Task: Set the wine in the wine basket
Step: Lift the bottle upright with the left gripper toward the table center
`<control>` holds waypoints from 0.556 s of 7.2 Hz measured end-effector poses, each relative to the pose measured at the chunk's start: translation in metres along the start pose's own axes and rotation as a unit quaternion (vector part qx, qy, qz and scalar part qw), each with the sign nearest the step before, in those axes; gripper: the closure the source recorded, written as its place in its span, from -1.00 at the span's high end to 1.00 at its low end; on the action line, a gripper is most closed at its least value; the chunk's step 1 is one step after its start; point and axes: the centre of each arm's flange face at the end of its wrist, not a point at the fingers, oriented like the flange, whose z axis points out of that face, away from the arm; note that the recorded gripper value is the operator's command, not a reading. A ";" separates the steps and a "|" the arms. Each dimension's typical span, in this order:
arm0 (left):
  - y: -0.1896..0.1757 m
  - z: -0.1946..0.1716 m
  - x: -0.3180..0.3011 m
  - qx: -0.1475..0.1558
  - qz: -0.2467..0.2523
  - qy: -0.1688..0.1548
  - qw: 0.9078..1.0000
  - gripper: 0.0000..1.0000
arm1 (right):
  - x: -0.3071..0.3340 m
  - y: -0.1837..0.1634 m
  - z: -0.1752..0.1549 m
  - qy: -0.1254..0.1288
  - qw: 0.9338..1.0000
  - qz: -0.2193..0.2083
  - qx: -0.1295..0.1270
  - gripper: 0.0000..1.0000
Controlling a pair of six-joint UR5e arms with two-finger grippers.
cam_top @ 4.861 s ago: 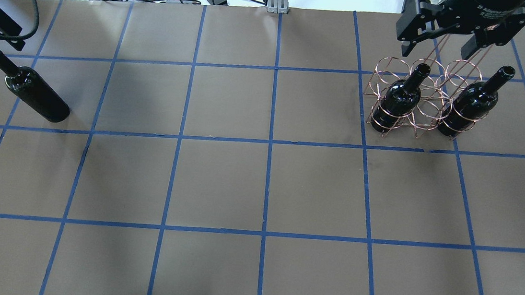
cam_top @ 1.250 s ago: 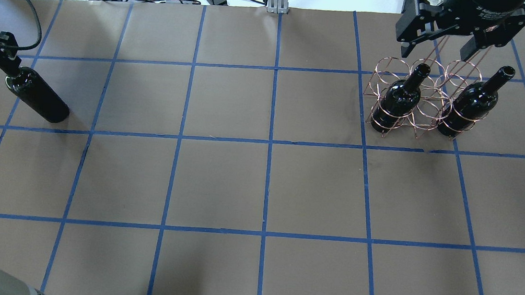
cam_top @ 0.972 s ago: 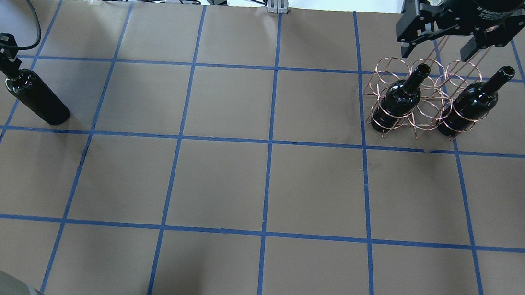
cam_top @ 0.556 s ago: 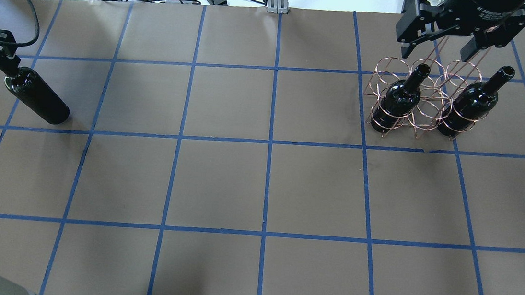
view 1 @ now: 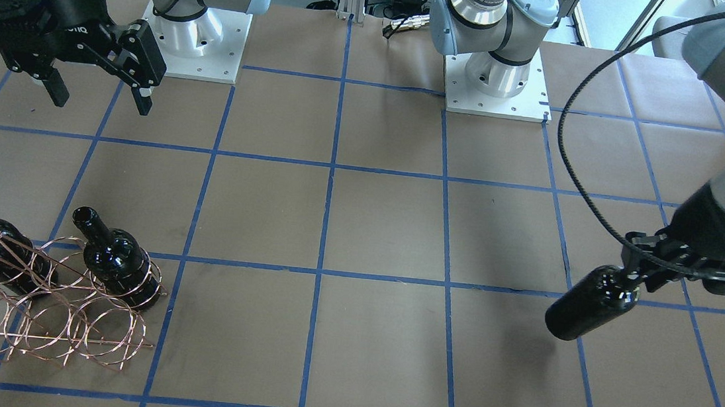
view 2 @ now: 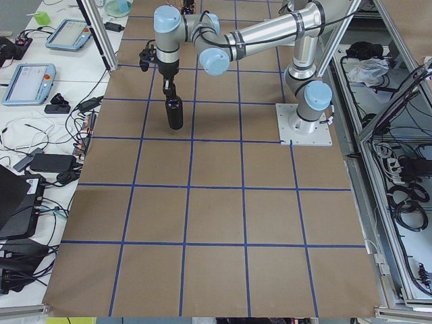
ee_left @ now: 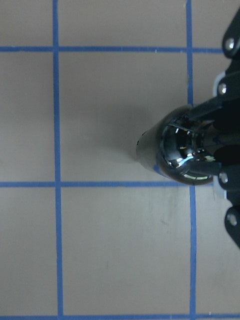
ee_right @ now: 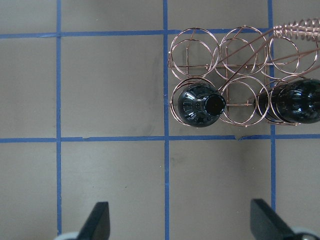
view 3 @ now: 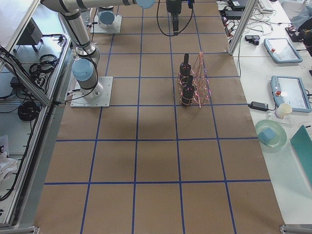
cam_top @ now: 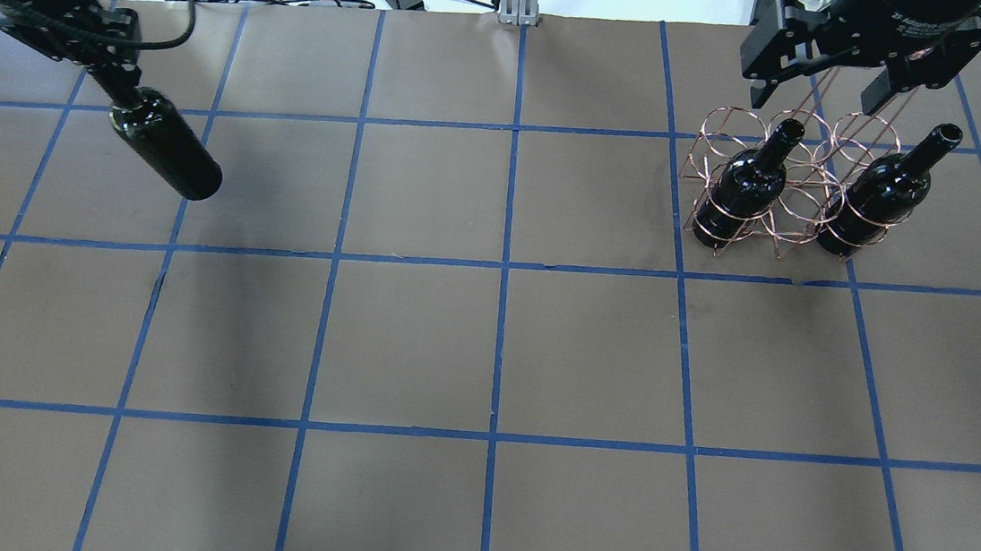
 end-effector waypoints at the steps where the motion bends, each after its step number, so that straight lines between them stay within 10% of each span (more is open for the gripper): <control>1: 0.003 -0.001 0.049 0.002 -0.015 0.006 1.000 -1.00 | 0.000 0.000 0.000 0.000 1.000 0.000 0.000 1.00; 4: 0.041 0.011 0.163 -0.009 -0.041 0.020 0.999 -1.00 | 0.000 0.000 0.000 0.000 1.000 0.000 -0.001 1.00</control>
